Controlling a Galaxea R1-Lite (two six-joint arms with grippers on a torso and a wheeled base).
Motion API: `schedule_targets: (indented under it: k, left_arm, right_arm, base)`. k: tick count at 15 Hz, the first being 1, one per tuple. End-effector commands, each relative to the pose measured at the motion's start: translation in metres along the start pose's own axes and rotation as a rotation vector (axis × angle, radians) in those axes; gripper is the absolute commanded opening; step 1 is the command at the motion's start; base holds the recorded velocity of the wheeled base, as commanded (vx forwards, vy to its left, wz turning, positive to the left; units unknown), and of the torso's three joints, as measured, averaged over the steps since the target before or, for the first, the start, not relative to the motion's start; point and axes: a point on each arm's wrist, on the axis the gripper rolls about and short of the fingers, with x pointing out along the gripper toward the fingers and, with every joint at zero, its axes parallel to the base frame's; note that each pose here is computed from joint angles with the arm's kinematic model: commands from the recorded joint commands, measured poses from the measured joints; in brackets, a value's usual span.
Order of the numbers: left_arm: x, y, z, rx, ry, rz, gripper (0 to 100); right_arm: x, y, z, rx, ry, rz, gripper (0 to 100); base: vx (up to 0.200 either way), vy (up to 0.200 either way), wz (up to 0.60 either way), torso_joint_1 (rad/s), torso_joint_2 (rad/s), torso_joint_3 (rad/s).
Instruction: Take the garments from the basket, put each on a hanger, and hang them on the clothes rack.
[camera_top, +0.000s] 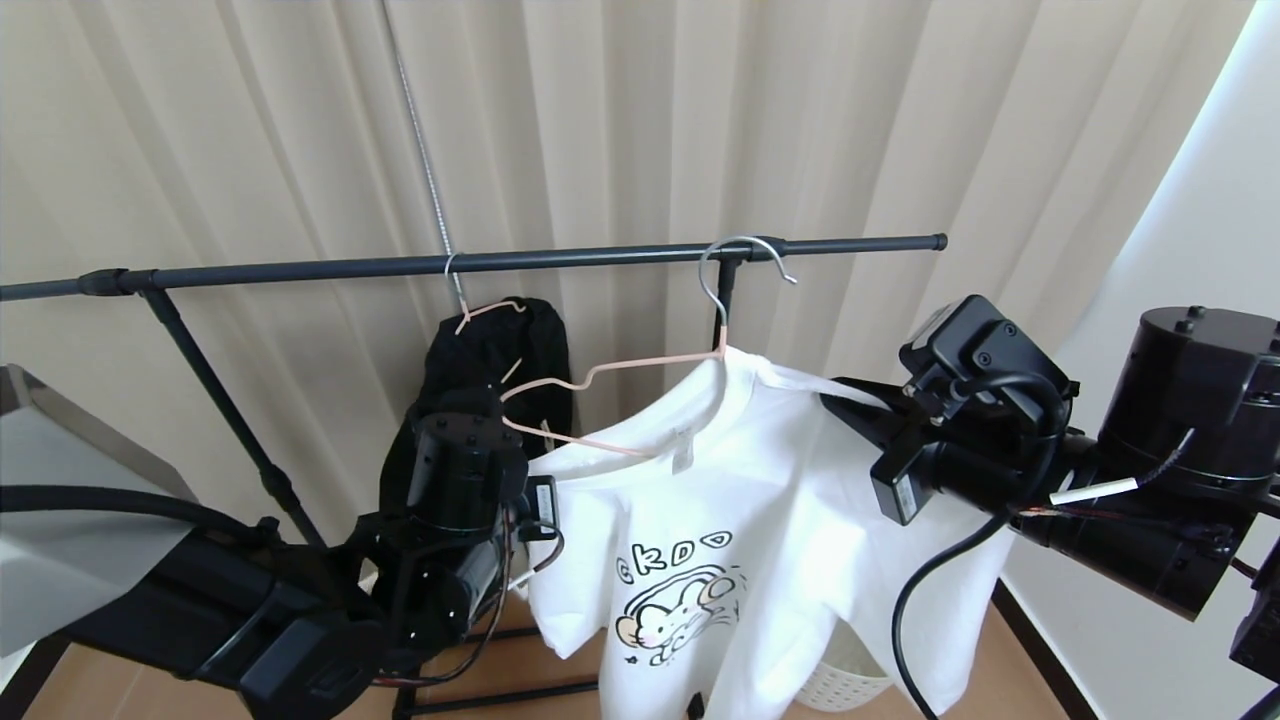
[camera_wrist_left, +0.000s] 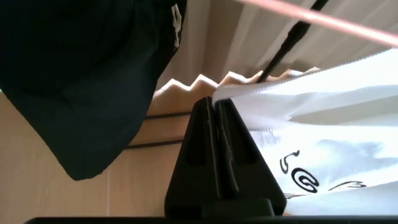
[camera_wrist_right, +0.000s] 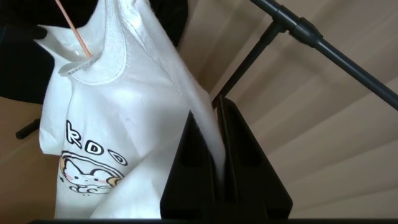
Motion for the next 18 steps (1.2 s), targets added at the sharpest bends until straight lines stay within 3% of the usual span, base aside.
schedule_targets:
  k: [1, 10, 18]
  left_arm:
    - [0.001, 0.005, 0.007, -0.016, -0.018, 0.013, 0]
    - [0.006, 0.018, 0.024, -0.058, -0.061, 0.052, 0]
    - [-0.011, 0.021, 0.043, -0.085, -0.124, 0.031, 0]
  right_arm:
    - [0.000, 0.001, -0.002, -0.002, 0.010, 0.003, 0]
    - [-0.002, 0.004, -0.010, -0.005, 0.038, 0.014, 0]
    - [-0.002, 0.007, -0.015, -0.020, 0.049, 0.039, 0]
  base:
    - [0.000, 0.000, 0.00, 0.000, 0.00, 0.000]
    - [0.000, 0.000, 0.00, 0.000, 0.00, 0.000]
    - [0.000, 0.000, 0.00, 0.000, 0.00, 0.000]
